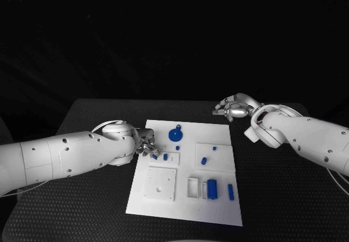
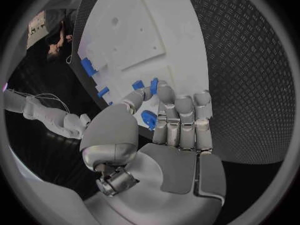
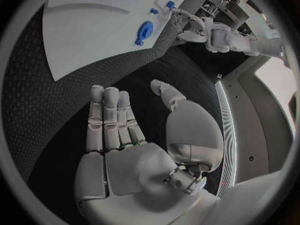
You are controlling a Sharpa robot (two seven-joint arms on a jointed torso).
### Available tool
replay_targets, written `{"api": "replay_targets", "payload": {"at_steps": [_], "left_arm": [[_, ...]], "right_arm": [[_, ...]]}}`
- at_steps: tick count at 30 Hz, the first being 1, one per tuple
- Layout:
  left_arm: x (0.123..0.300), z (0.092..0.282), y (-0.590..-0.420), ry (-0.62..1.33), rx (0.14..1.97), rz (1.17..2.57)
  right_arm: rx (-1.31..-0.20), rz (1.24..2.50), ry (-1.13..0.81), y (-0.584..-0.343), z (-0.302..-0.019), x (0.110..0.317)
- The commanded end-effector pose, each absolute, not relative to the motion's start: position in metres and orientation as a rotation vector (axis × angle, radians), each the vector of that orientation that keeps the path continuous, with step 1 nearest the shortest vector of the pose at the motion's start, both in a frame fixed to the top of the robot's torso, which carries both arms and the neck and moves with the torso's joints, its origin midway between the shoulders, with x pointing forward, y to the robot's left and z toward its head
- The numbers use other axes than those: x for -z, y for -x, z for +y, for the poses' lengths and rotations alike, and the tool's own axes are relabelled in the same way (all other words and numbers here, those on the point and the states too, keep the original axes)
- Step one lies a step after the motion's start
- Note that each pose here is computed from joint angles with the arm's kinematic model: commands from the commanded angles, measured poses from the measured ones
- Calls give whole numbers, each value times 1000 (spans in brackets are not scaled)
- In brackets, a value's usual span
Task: Assemble the parts on the task board
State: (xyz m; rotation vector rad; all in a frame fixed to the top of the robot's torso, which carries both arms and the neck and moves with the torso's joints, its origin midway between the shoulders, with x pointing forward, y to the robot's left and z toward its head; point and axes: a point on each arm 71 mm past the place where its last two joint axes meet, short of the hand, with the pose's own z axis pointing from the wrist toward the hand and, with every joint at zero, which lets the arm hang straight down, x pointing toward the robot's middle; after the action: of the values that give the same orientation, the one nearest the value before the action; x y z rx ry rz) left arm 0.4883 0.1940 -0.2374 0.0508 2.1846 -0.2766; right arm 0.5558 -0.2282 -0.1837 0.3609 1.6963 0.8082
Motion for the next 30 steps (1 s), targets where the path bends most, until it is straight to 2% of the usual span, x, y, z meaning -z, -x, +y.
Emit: {"api": "replay_targets", "payload": {"at_steps": [1,21,30], "left_arm": [[246,187,-481,-86,290,2226],[251,187,-477,-121,270,2276],[251,192,-480,-121,241,2242]], "right_arm": [[-821,1704,-349,-555,-227,184],[-820,1702,-350,-555,-227,184],[-821,1702,-349,-555,-227,184]]}}
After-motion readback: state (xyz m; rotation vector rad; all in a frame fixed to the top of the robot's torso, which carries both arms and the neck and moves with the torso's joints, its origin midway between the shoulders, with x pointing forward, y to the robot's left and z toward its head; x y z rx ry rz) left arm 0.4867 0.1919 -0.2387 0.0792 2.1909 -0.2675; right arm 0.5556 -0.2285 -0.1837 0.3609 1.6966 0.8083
